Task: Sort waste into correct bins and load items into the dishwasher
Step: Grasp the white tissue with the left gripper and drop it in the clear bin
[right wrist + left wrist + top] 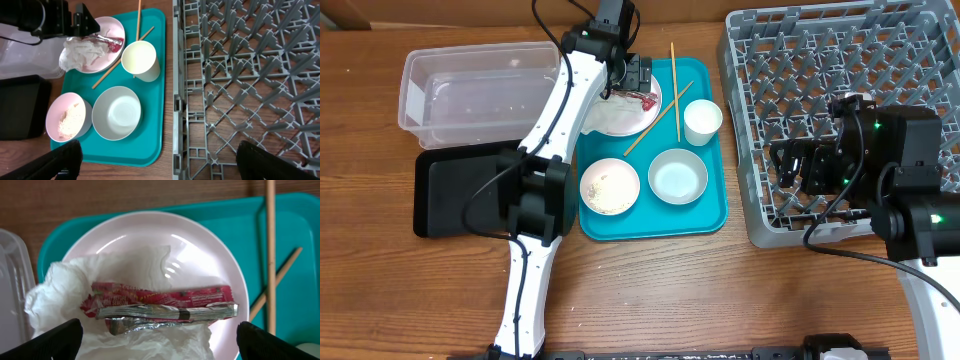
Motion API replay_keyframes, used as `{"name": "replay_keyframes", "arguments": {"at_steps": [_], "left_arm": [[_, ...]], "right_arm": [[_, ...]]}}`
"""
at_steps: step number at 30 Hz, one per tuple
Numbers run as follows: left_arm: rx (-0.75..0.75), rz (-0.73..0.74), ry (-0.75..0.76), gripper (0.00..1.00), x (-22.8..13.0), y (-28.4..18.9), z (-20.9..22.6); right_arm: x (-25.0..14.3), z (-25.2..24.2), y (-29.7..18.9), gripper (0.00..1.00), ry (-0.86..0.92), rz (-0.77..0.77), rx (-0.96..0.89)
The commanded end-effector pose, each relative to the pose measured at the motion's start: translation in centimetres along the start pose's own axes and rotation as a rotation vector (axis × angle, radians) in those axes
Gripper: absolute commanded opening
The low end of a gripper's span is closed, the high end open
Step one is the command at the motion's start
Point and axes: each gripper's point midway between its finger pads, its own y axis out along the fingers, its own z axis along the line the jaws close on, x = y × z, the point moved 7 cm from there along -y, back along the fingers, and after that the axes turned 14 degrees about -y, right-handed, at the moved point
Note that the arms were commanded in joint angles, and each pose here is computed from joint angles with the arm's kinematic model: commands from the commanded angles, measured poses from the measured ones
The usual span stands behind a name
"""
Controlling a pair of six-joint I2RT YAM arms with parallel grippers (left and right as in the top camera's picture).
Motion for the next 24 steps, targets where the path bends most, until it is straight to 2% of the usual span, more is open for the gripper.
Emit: {"name": "replay_keyframes", "arguments": {"at_steps": [1,14,18,20,24], "left_arm": [[0.042,0.038,-0.096,1.00,-1.1,1.9,1.0],[0.061,0.067,-0.114,0.98,-3.1,5.3,2.0],[0.058,0.063,-0.114,0.82,-3.4,6.0,2.1],[0.055,0.058,-0.114,0.68,-3.5,6.4,2.2],[0.057,0.063,-0.114,0.33,-3.8,6.7,2.3]], "right_arm": [[0.8,0.3,-0.7,1.00,-0.007,-0.031,0.009],[0.8,0.3,-0.7,1.00,-0.007,-0.031,0.008],[0.8,0.3,-0.7,1.00,-0.007,-0.031,0.008],[0.8,0.3,-0.7,1.00,-0.007,-0.031,0.008],[0.8,0.3,-0.7,1.00,-0.007,-0.031,0.009]]}}
